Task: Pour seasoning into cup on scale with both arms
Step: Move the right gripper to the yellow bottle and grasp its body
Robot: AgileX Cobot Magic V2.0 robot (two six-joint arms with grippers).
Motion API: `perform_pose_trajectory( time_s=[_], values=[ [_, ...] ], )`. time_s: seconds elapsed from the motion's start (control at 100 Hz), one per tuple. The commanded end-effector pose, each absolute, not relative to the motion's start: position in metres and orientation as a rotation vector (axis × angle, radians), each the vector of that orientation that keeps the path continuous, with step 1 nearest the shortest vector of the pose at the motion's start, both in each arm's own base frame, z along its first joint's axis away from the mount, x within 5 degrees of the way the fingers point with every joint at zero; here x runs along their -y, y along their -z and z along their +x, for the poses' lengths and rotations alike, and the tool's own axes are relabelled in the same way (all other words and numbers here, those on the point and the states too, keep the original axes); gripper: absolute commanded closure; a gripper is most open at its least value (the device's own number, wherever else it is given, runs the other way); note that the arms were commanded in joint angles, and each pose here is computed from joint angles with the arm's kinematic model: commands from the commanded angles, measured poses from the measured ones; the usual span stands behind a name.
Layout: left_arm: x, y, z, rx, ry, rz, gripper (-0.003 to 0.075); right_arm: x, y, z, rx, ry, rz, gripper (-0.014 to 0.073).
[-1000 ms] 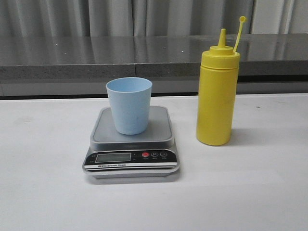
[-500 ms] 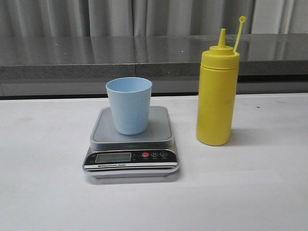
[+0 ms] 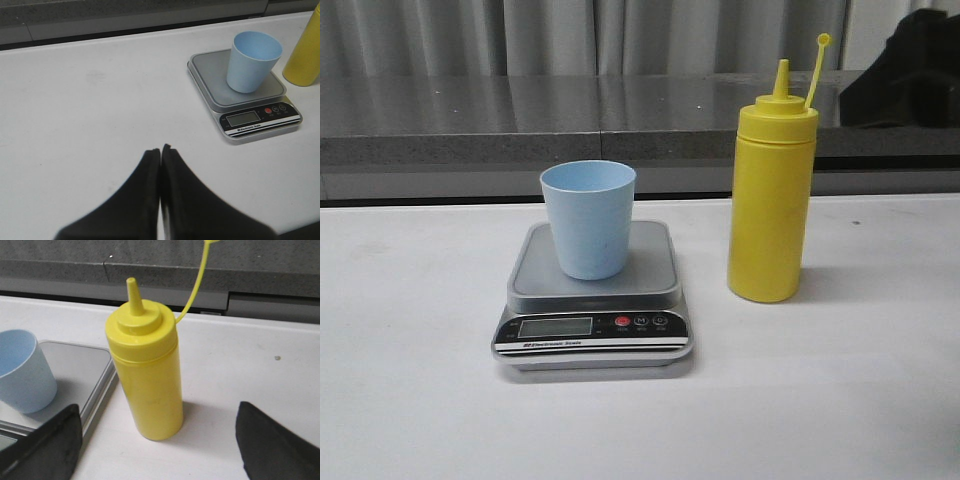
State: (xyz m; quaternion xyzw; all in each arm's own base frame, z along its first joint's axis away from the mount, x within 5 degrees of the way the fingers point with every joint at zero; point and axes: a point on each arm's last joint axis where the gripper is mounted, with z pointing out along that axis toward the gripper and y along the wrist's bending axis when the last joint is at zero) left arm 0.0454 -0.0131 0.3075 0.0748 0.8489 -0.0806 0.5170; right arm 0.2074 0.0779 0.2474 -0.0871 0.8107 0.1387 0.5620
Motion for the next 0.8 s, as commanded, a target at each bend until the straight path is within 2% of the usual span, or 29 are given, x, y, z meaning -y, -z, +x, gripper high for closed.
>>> perform_pose_trajectory(
  time_s=[0.0,0.24,0.48,0.79],
  values=[
    [0.013,-0.322,0.048,-1.941,0.206,0.152,0.0740,-0.086,-0.261,0.219,-1.762,-0.343,-0.223,-0.0027],
    [0.013,-0.322,0.048,-1.941,0.206,0.152,0.0740,-0.098,-0.234,0.240,-1.766,-0.343,-0.243,-0.0027],
    [0.013,-0.322,0.048,-1.941,0.206,0.152,0.0740,-0.105,-0.217,0.259,-1.634,-0.351,-0.222,-0.0027],
    [0.013,-0.322,0.048,-1.941,0.206,0.152,0.0740,-0.110,-0.186,0.272,-1.608,-0.348,-0.218,-0.0027]
  ],
)
